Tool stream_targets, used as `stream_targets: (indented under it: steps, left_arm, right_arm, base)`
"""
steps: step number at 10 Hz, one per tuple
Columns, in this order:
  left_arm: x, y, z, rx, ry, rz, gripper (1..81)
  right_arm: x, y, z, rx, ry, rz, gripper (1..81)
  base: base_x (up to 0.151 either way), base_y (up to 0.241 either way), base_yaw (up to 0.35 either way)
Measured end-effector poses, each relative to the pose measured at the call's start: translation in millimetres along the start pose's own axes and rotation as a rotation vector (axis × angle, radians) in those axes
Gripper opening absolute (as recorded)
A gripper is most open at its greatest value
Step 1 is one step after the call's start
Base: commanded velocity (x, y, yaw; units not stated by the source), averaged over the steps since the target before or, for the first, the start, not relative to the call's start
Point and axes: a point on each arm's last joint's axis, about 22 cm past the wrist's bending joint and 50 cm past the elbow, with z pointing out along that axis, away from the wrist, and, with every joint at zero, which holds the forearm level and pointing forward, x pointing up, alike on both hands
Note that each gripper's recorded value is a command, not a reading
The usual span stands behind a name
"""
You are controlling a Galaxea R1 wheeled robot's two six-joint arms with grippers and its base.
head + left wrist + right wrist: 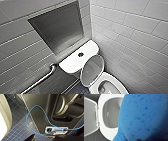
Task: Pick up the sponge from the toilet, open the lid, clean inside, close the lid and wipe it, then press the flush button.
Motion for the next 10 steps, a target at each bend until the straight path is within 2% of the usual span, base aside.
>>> stream_targets:
  steps: [2, 3, 5, 6, 8, 10]
  left_arm:
    - [0.5, 4.0, 1.3, -0.004, 0.0, 0.0, 81.1]
    - [1.2, 7.3, 2.4, -0.009, 0.002, 0.002, 81.1]
    - [1.2, 8.0, 2.5, -0.01, 0.001, 0.002, 81.1]
    - [2.3, 8.2, 2.6, -0.01, 0.003, 0.002, 81.1]
    - [3.6, 8.1, 2.6, -0.01, 0.004, 0.003, 81.1]
    - [4.6, 7.5, 2.3, -0.009, 0.01, -0.004, 81.1]
  right_arm:
    - [-20.8, -23.5, -2.4, 0.035, -0.062, -0.022, 1.0]
    - [-4.7, -34.5, -9.1, 0.05, -0.07, -0.052, 1.0]
    - [53.3, -55.0, -13.0, 0.065, -0.055, -0.134, 1.0]
    - [68.8, -75.1, 0.2, 0.084, -0.069, -0.166, 1.0]
    - [83.8, -120.6, 27.6, 0.12, -0.14, -0.231, 1.0]
    - [115.1, -142.5, 44.4, 0.107, -0.174, -0.306, 1.0]
  base:
    - [0.0, 0.0, 0.0]
    - [0.0, 0.0, 0.0]
    - [0.0, 0.0, 0.0]
    - [0.0, 0.0, 0.0]
    - [0.0, 0.0, 0.0]
    - [0.0, 0.0, 0.0]
